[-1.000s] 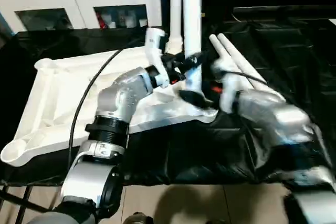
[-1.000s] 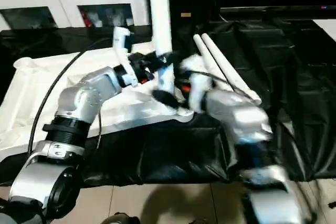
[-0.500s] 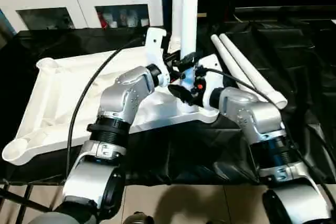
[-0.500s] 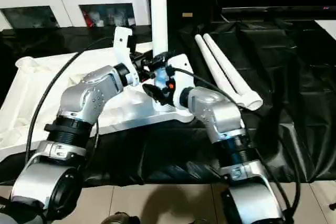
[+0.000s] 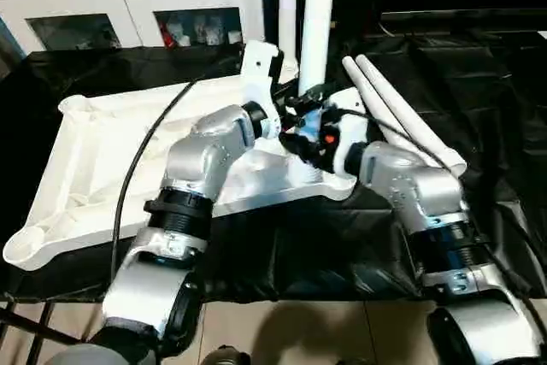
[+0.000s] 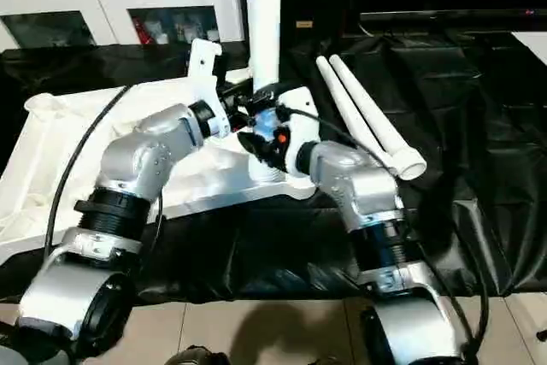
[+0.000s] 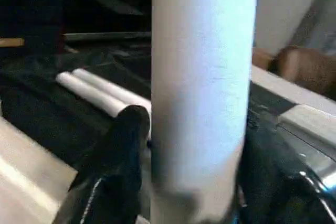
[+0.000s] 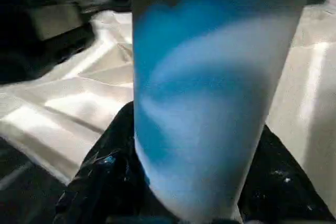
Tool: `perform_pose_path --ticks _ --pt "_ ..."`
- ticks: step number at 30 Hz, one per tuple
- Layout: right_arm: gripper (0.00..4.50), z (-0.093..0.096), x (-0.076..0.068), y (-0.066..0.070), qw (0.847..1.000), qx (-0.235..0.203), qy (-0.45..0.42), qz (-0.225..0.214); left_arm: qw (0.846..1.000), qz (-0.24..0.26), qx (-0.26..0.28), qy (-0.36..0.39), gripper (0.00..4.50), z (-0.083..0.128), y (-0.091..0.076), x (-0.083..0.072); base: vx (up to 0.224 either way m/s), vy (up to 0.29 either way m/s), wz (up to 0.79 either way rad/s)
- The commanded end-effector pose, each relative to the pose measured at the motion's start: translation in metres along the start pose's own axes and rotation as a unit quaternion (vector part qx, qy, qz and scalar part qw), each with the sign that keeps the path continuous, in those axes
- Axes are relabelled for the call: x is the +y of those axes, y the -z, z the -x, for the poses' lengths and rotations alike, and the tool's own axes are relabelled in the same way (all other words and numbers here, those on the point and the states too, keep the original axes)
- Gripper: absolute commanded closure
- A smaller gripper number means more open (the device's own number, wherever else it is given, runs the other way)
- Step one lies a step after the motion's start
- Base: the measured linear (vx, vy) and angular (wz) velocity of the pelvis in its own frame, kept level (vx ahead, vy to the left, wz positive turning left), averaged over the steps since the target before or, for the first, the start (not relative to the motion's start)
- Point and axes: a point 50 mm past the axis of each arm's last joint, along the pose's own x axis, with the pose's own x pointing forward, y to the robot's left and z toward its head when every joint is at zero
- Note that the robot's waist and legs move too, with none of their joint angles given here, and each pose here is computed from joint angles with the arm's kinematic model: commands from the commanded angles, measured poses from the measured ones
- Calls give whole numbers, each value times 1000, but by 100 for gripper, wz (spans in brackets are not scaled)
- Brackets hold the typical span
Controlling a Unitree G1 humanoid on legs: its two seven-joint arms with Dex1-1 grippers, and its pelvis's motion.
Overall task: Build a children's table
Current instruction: Insert table leg to table base
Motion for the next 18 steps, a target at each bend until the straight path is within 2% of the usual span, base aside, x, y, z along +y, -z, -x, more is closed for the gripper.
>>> perform_pose_path --ticks 1,4,7,9,10,12,15,17,18 --pt "260 6 8 -11 998 -30 -59 16 1000 14 -15 23 157 4 -12 2 0 0 0" --pt "260 21 16 -15 987 -45 -150 21 993 83 -33 74 145 9 -21 3 0 0 0" --pt "260 35 21 -20 973 -55 -225 9 982 132 -16 134 128 15 -25 3 0 0 0" --pt "260 39 22 -21 968 -55 -244 6 978 138 -14 154 128 18 -27 2 0 0 0" --pt "260 46 24 -22 958 -50 -281 1 972 146 -11 185 128 21 -30 1 0 0 0" --pt "260 52 26 -23 949 -45 -312 -1 966 159 -11 206 128 24 -33 1 0 0 0" --pt "260 56 26 -24 944 -44 -327 -1 963 165 -20 214 128 24 -36 1 0 0 0" --pt "260 58 27 -26 941 -45 -335 -4 956 179 -29 230 156 25 -39 -2 0 0 0" --pt "260 58 27 -26 941 -46 -336 -5 955 181 -30 232 156 25 -40 -3 0 0 0"
